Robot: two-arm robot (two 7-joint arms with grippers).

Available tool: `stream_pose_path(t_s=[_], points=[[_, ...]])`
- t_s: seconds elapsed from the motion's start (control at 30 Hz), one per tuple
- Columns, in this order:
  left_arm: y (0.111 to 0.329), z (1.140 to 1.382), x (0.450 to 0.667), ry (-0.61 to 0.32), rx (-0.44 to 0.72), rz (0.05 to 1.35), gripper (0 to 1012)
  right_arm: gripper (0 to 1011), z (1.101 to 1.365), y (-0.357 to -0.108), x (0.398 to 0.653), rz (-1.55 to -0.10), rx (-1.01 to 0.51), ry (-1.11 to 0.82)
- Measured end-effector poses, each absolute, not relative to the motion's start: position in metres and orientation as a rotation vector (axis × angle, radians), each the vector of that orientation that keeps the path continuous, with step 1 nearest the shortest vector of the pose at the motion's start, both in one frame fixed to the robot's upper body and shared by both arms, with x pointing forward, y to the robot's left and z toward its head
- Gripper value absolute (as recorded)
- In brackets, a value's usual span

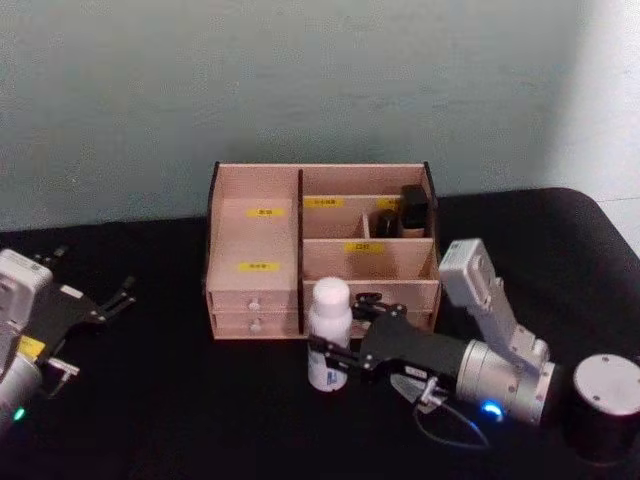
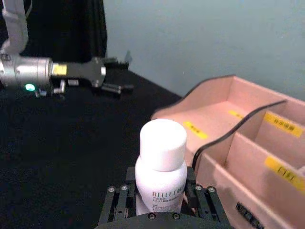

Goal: Pick up the facial cleanser and watermelon frost from the table and place them into the tiered storage box.

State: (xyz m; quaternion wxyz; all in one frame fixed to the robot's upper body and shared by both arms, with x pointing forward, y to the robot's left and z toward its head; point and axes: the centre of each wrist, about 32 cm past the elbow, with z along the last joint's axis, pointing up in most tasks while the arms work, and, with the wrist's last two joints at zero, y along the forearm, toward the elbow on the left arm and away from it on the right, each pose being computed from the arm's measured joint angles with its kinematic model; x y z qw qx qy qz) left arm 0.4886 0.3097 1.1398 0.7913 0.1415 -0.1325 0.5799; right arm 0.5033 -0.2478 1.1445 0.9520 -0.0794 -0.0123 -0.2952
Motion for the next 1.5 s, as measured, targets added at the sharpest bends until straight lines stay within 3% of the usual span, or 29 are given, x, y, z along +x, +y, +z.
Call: stream_pose_path(t_s=[0.3, 0.6, 1.5], points=[[0.31, 1.14, 0.489, -0.285, 0.304, 1.248, 1001, 593, 1.177, -0.253, 0.516, -0.639, -0.073, -0.052], [0.31, 1.14, 0.489, -0.285, 0.305, 1.248, 1001, 593, 1.207, -0.25, 0.541, -0.771, 0.001, -0.141], [0.31, 1.14, 0.489, -0.285, 0.304, 1.248, 1001, 593, 1.204, -0.235, 0.593, -0.913, -0.082, -0.157]])
